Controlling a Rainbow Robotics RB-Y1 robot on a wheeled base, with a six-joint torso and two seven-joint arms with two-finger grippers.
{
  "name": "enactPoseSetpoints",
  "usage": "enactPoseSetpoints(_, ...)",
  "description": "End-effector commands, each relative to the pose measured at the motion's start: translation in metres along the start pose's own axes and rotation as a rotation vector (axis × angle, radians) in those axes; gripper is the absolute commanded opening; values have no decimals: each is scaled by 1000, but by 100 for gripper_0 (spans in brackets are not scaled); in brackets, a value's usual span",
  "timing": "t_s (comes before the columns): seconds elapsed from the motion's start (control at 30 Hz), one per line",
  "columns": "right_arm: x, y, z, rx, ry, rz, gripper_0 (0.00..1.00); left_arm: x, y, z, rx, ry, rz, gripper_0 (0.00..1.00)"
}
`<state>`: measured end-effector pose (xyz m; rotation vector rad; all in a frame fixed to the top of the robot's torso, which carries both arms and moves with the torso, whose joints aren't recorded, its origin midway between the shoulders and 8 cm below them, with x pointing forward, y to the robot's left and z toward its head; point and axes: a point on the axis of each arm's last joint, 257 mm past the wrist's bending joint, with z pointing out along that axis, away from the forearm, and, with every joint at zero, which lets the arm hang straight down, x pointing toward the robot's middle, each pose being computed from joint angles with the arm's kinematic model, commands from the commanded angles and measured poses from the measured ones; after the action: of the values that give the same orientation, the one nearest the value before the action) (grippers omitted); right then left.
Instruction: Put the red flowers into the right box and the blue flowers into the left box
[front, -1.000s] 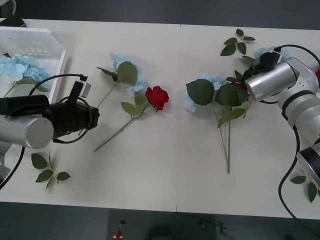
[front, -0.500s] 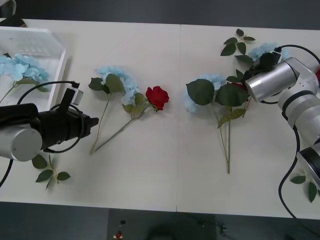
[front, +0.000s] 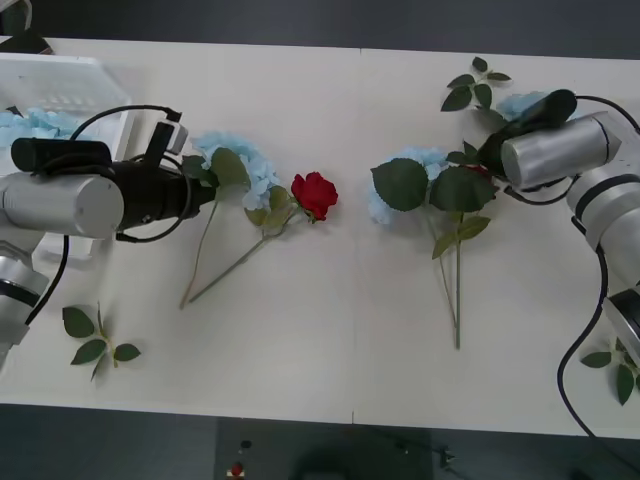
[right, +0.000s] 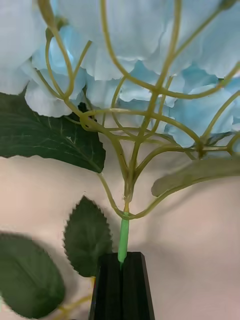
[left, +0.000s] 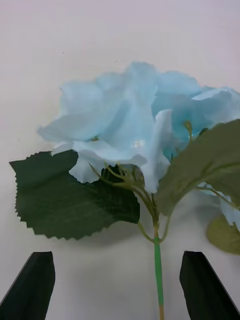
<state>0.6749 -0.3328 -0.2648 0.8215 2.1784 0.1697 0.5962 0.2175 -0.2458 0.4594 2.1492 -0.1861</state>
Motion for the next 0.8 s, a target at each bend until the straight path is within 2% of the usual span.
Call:
enactPoseSetpoints(0.03,-54,29,-32,-81,-21,-68,0,-12,-6,9,-6,3,52,72)
enactPoseSetpoints(0.23,-76,48,-63,-185,24,-144,0,-8,-11,22,-10,25,69,72)
enactPoseSetpoints(0.47,-90,73,-98,-340,27,-304,0,3,-20,29,-9,53,118,71)
enactPoseSetpoints(0.53,-91,78,-110,-407,34,-317,0,7,-23,30,-8,62,131,47)
enactPoseSetpoints(0.6,-90,81,-119,-450,34,-337,0,8,-24,31,-9,66,139,35)
enactPoseSetpoints(0.63,-88,83,-126,-488,33,-366,0,9,-25,32,-9,69,149,32)
enactPoseSetpoints(0.77,-78,86,-148,-588,27,-437,0,13,-27,33,-12,79,170,31)
enactPoseSetpoints(0.8,-75,87,-155,-615,24,-452,0,13,-27,33,-13,79,174,25)
